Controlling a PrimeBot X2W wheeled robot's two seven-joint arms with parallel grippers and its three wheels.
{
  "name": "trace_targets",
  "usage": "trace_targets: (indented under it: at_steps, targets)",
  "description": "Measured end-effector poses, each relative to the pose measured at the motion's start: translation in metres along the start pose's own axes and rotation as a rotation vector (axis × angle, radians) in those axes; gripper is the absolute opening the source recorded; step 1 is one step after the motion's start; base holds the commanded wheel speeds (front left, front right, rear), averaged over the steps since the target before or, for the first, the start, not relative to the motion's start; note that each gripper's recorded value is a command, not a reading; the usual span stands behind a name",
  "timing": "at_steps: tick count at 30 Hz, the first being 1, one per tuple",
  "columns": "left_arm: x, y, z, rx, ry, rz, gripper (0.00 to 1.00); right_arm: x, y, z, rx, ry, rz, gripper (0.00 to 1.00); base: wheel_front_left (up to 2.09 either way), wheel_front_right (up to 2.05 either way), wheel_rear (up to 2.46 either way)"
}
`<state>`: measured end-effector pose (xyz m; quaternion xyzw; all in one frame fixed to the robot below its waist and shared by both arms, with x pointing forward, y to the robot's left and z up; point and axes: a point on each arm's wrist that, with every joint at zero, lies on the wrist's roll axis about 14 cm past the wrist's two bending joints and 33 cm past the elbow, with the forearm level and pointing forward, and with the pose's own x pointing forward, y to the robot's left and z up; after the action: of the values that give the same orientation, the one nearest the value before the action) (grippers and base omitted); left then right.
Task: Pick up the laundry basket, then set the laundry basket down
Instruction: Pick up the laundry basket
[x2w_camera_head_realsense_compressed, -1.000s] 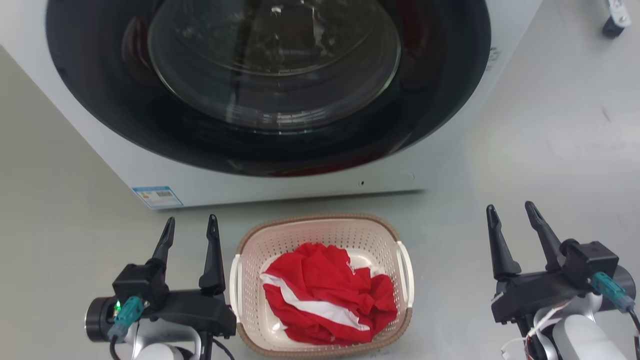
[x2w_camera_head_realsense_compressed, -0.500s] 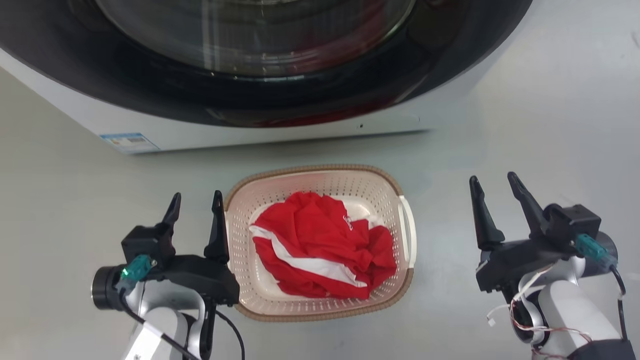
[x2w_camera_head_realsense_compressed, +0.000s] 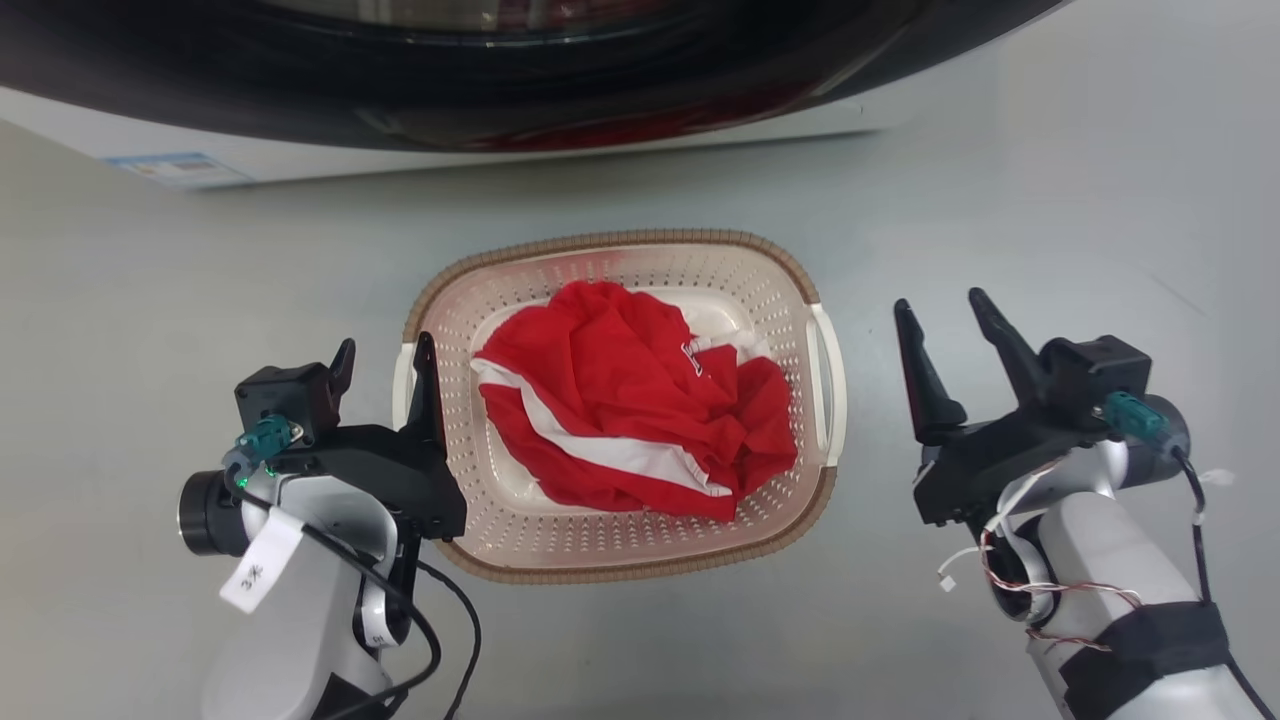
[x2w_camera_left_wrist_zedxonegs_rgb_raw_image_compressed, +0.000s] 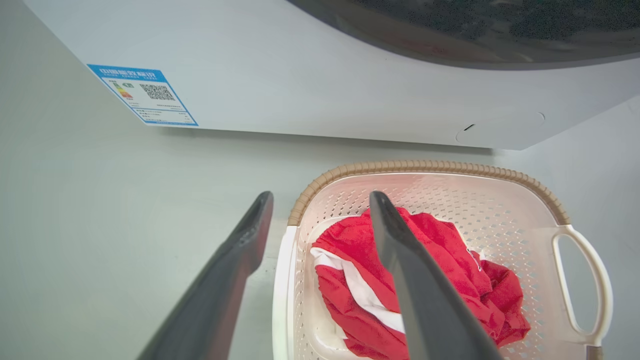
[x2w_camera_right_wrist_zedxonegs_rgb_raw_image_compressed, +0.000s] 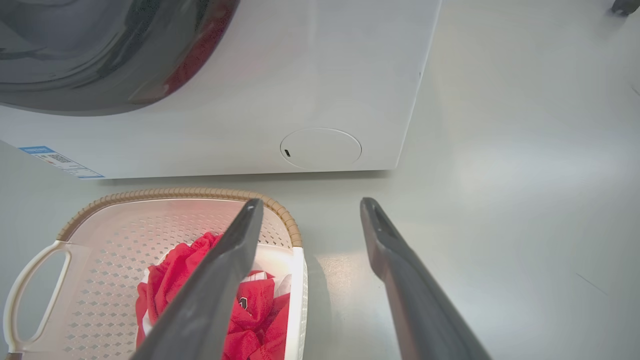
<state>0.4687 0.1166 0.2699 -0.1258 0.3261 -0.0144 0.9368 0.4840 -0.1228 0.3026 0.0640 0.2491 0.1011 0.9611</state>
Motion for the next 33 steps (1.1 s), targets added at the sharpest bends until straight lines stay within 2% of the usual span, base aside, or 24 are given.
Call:
trace_targets:
  at_steps: [14, 33]
  targets:
    - [0.026, 0.027, -0.079, 0.003, 0.267, 0.048, 1.0, 0.022, 0.012, -0.065, 0.024, 0.172, 0.041, 1.0, 0.0, 0.0, 0.0]
    - [0.06, 0.044, -0.122, 0.013, 0.424, 0.043, 1.0, 0.049, 0.01, -0.122, 0.008, 0.312, 0.071, 1.0, 0.0, 0.0, 0.0]
